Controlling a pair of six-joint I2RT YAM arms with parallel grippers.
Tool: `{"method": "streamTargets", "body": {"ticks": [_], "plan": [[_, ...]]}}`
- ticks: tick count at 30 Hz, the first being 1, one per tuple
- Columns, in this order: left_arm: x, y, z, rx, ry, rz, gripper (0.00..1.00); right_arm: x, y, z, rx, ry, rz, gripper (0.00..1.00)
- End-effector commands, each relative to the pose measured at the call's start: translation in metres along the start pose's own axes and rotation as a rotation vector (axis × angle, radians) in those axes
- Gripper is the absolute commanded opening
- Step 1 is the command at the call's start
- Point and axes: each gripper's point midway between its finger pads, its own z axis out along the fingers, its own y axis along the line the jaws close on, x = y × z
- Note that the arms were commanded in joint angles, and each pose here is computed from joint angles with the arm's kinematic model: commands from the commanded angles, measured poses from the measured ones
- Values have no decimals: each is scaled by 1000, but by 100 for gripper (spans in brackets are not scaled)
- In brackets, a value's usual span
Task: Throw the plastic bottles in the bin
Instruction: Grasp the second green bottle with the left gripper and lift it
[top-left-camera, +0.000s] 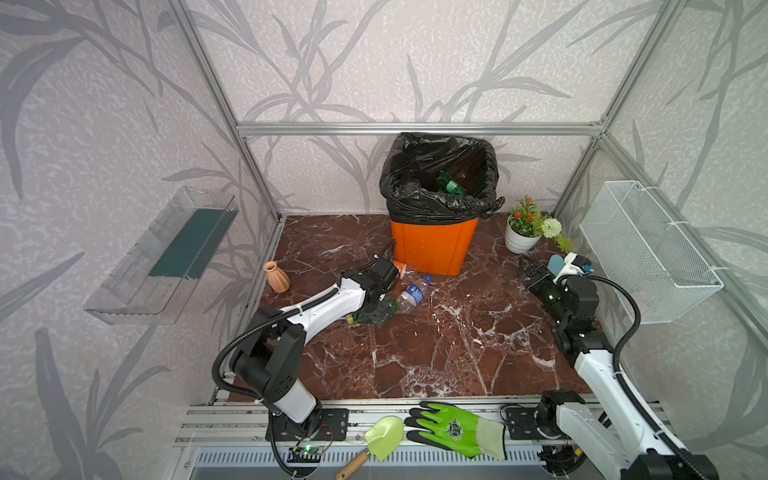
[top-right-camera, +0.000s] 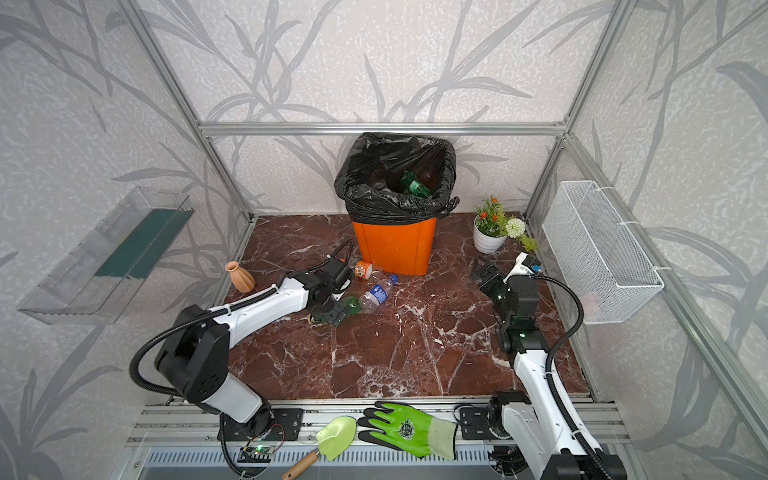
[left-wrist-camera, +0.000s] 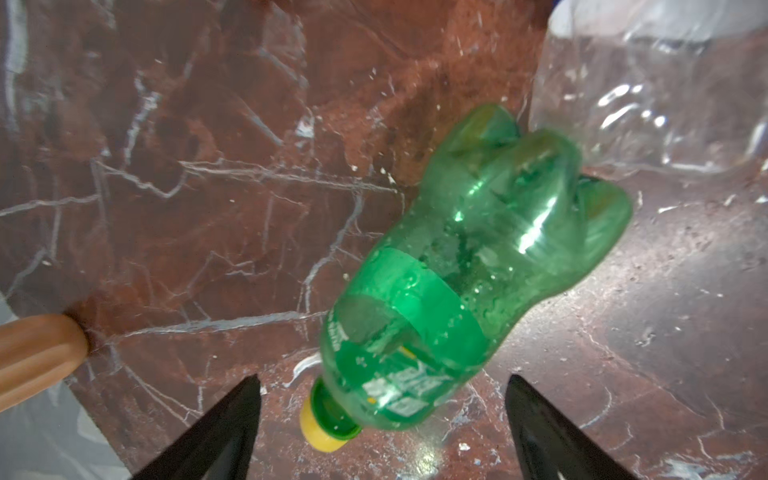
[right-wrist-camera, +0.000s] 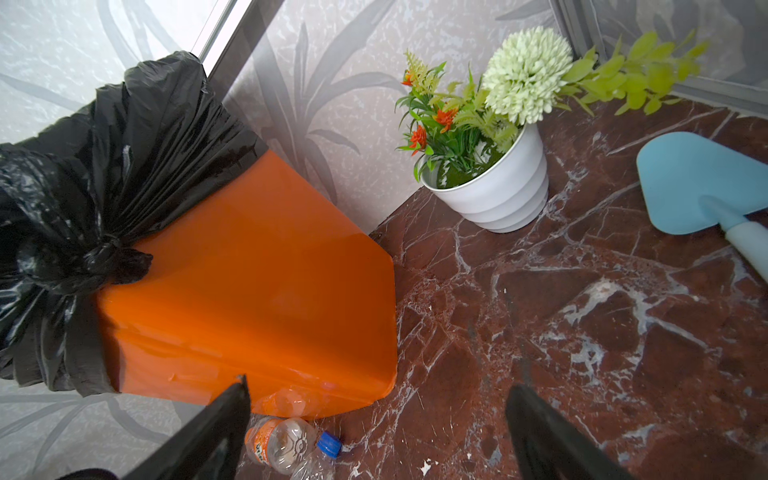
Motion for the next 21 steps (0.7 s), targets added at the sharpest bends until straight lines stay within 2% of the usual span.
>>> {"method": "streamTargets", "body": {"ticks": [1, 6, 10, 16, 18, 21], "plan": [[-11, -7, -3, 33, -19, 21, 91, -9, -2, -6, 15, -46, -23, 97], [-18, -13, 8, 53, -22, 26, 91, -8, -4, -6, 23, -46, -28, 97], [-18, -22, 19, 92, 1, 33, 85, -7, -4, -4, 20, -43, -27, 98], [-12, -25, 22, 101, 26, 23, 65, -8, -6, -5, 34, -50, -37, 98], [-14, -22, 16, 91, 6, 10, 55, -8, -8, -6, 37, -50, -36, 98], [-17, -19, -1, 96, -52, -18, 48, -7, -9, -5, 40, -48, -34, 98]]}}
